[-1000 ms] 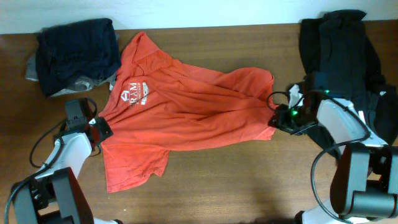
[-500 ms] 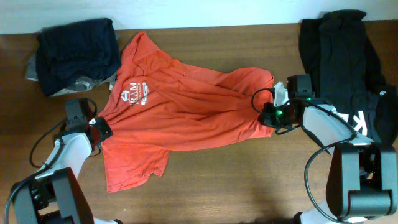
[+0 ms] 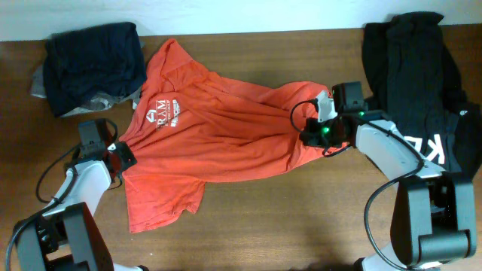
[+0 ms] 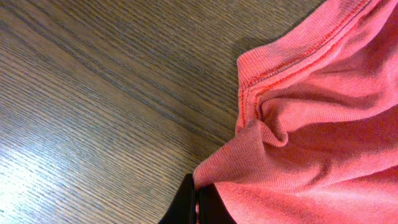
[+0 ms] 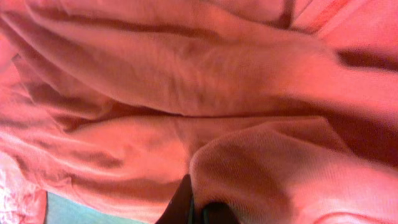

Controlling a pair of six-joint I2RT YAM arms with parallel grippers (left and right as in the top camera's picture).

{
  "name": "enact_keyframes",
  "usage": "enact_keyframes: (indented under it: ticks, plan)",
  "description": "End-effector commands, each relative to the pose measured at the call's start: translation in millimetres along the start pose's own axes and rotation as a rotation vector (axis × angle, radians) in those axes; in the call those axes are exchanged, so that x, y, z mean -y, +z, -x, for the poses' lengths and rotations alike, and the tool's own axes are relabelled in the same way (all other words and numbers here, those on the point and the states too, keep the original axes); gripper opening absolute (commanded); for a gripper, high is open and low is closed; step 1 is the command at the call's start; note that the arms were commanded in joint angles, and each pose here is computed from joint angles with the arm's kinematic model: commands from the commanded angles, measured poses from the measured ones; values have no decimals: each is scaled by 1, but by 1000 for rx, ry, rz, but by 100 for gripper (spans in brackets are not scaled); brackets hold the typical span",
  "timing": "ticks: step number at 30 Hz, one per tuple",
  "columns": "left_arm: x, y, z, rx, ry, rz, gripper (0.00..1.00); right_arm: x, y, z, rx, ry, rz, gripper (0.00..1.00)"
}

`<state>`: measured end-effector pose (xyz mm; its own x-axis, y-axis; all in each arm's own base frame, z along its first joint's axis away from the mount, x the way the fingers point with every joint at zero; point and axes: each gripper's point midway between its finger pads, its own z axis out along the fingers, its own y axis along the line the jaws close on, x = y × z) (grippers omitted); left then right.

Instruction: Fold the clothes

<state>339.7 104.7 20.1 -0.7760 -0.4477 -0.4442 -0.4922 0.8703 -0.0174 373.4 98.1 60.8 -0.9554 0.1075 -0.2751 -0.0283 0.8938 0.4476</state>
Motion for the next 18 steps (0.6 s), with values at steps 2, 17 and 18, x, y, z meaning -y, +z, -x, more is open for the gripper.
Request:
enact_keyframes:
  ticks: [2, 17, 18]
  plan:
    - [0, -2, 9, 17, 7, -7, 1, 13, -40, 45, 107, 10, -75, 4]
    - [-2, -2, 10, 24, 6, 2, 1, 79, -101, 75, 193, 99, -196, 4]
    - [-2, -2, 10, 24, 6, 2, 1, 78, -100, 75, 193, 97, -195, 4]
